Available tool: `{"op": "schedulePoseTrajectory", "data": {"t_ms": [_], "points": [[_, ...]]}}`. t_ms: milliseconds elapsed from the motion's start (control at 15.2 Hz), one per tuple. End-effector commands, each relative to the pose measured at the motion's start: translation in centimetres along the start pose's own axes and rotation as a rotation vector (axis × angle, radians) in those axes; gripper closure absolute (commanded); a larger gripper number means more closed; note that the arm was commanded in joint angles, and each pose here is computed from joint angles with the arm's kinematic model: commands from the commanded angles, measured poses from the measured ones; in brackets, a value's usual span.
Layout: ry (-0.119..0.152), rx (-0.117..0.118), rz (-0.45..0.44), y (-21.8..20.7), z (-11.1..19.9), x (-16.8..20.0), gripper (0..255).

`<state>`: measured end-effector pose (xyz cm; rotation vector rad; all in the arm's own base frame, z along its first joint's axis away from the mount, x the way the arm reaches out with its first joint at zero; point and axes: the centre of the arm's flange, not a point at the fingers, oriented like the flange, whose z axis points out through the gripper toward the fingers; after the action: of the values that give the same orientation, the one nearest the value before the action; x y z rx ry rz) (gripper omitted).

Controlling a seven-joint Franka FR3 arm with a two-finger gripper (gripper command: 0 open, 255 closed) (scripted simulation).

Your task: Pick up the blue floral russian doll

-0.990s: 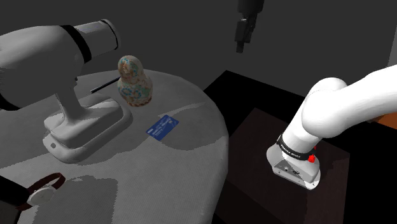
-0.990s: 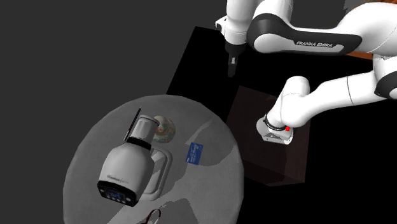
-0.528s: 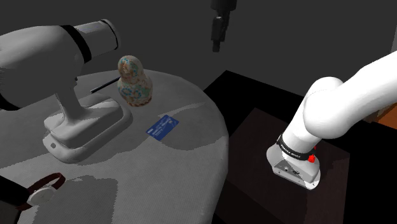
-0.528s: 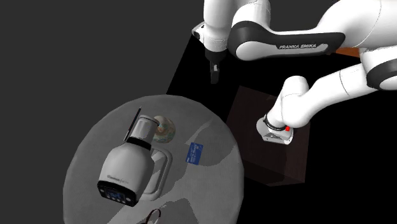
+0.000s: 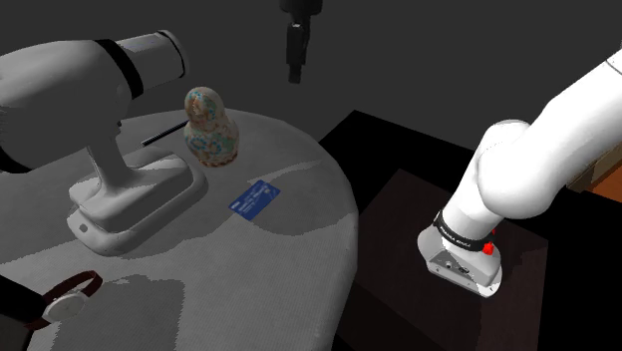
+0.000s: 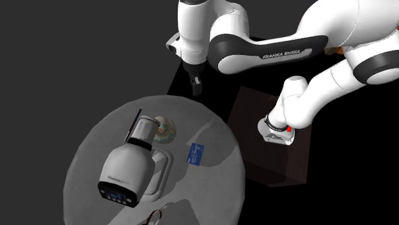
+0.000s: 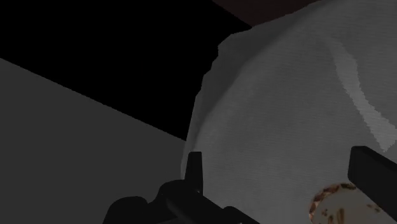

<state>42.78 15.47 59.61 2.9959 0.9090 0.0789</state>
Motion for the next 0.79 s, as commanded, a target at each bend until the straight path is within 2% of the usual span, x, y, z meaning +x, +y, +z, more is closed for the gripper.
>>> {"op": "schedulePoseTrajectory", "data": {"t_ms": [0, 726], "points": [[0.017, 0.003, -0.054, -1.3, -0.3, 2.0, 0], [0.106, 0.015, -0.347, -10.3, -2.2, 11.5, 0]]}}
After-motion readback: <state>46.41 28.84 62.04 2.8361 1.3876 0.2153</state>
